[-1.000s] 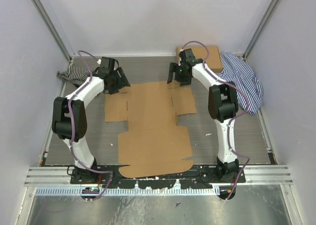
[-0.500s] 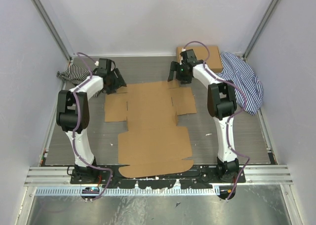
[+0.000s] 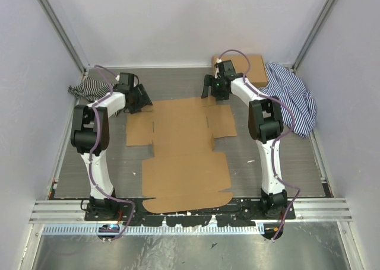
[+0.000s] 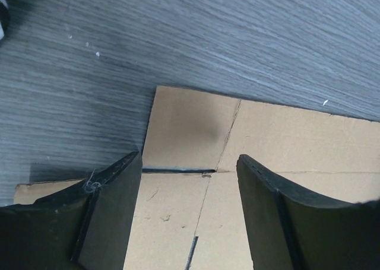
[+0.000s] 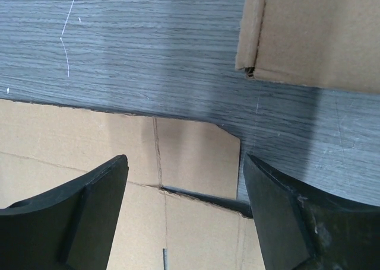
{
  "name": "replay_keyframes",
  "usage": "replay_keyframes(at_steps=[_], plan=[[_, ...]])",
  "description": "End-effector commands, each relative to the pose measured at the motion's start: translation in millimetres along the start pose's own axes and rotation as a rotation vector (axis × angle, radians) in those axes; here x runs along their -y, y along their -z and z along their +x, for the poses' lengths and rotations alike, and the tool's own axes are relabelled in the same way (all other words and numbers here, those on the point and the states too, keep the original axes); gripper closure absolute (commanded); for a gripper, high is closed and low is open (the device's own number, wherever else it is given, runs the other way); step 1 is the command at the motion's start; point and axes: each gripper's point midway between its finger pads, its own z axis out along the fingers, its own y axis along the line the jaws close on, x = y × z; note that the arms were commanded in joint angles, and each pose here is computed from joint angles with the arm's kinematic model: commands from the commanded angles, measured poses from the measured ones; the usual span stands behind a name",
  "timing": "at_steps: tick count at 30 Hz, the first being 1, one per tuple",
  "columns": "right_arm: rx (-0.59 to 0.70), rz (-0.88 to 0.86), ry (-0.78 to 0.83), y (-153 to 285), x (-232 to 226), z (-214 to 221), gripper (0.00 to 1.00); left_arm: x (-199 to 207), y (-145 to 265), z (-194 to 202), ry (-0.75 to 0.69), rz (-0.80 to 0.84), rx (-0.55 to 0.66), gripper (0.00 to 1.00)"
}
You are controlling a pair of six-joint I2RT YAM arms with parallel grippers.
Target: Fold the paper box
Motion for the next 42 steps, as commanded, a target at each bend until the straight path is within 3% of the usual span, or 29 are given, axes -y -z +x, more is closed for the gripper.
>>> replay_keyframes(at_steps=[1,20,23,33,42], plan=[[-0.015,-0.017,0.036,-8,-6,6,0.17,7,-10,-8,-0.008,0.040,0.017,0.29],[-0.047,0.037,0.034,-13,6,17,0.19,-2,-6,-38,-0.101,-0.040,0.117,0.29],[-0.057,0.035,0.036,-15,6,20,0.20,4,-14,-31,-0.095,-0.009,0.080,0.30],[-0.062,0.025,0.036,-15,3,21,0.21,2,-33,-14,-0.061,0.021,0.026,0.39],[-0.065,0.029,0.033,-14,3,22,0.22,24,-8,-28,-0.034,0.092,0.061,0.49]])
